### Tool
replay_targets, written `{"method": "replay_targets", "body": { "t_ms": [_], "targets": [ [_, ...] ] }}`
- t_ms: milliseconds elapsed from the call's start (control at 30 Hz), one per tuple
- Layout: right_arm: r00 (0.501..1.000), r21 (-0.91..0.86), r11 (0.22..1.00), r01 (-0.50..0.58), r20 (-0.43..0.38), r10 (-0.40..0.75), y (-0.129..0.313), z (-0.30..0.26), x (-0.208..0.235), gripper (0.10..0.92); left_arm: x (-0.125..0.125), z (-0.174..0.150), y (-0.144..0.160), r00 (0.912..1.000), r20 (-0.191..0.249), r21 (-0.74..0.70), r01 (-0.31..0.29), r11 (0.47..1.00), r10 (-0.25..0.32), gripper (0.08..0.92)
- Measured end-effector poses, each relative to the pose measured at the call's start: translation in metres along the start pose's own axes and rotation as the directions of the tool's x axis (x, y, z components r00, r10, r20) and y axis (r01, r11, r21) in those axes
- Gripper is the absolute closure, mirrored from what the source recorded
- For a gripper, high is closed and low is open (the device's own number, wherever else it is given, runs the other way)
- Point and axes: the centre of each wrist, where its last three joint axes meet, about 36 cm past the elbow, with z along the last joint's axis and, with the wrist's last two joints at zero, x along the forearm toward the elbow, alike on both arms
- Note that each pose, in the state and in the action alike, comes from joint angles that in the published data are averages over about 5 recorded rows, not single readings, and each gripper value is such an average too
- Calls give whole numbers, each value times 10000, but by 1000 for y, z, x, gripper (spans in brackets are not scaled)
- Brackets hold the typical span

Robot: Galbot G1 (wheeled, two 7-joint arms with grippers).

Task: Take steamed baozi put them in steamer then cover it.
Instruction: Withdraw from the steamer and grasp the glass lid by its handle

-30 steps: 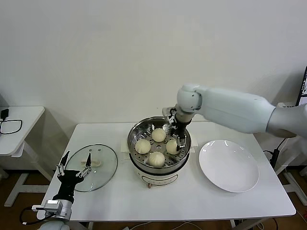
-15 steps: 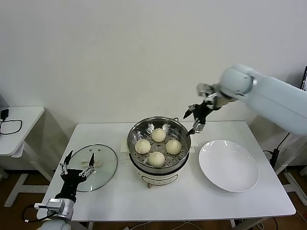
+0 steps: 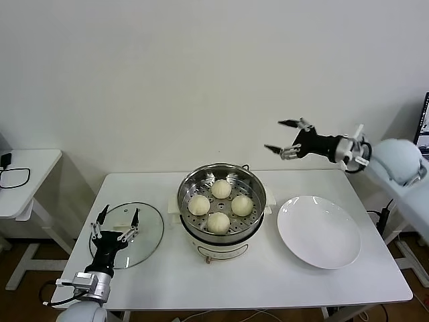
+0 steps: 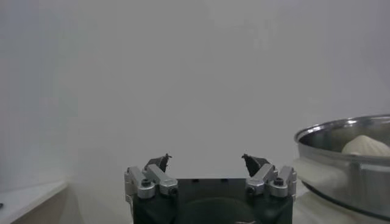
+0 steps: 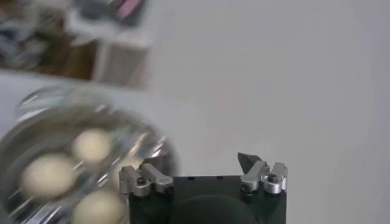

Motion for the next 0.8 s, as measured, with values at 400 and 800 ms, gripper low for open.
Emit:
{"method": "replay_targets", "body": {
  "t_ms": [400,800],
  "targets": [
    [8887,-2719,8725,-4059,1055,4463,140,99,54,200,-5,-1,-7,9994,86,123,-323,9994,322,177],
    [7561,-4067,6903,-5984,-18,6544,271,156,98,200,-2,12,-2,9995,16,-462,-330,9984,331,177]
  ]
}}
